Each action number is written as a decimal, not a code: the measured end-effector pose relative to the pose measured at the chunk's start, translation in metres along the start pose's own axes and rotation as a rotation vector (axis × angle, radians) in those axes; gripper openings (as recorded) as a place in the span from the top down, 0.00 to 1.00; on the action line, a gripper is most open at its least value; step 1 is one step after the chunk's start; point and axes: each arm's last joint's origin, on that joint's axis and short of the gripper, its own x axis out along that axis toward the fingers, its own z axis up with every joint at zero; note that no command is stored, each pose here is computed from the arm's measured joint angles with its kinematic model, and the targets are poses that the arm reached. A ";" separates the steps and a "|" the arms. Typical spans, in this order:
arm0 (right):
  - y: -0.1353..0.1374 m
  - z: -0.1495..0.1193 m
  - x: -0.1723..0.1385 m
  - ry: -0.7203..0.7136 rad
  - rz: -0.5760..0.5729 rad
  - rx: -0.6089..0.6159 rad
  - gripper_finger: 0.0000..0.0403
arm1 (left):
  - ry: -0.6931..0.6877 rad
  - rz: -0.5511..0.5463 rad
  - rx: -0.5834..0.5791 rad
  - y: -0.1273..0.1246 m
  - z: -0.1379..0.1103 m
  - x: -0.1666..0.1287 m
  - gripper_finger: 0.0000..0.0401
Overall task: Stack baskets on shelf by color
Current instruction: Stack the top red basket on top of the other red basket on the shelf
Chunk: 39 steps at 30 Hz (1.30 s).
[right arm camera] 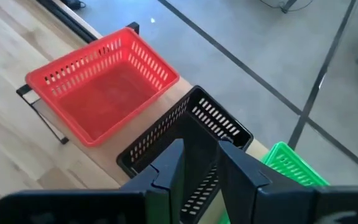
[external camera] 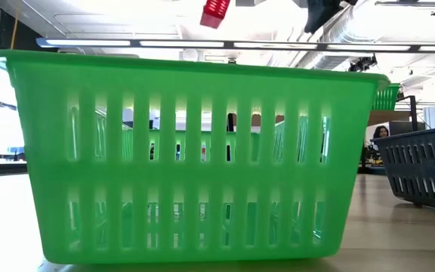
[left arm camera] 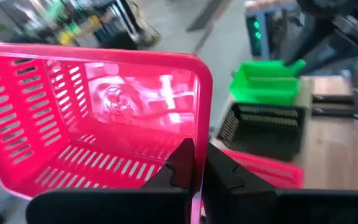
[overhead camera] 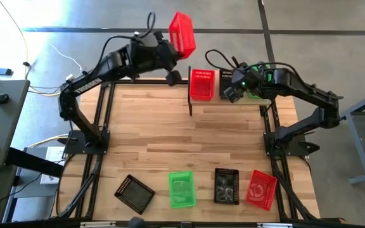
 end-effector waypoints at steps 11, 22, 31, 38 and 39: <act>0.000 -0.003 0.001 0.028 -0.006 0.006 0.80 | 0.180 -0.165 0.067 -0.031 -0.025 0.057 0.99; -0.002 -0.005 0.001 0.037 -0.031 0.099 0.80 | 0.299 -0.283 0.145 -0.059 -0.048 0.092 0.99; -0.002 -0.005 0.001 0.036 -0.034 0.127 0.80 | 0.295 -0.311 0.164 -0.070 -0.046 0.087 0.99; -0.002 -0.005 0.001 0.035 -0.035 0.147 0.80 | 0.352 -0.326 0.137 -0.079 -0.055 0.100 0.99; -0.002 -0.005 0.001 0.034 -0.035 0.147 0.80 | 0.361 -0.328 0.138 -0.080 -0.057 0.101 0.99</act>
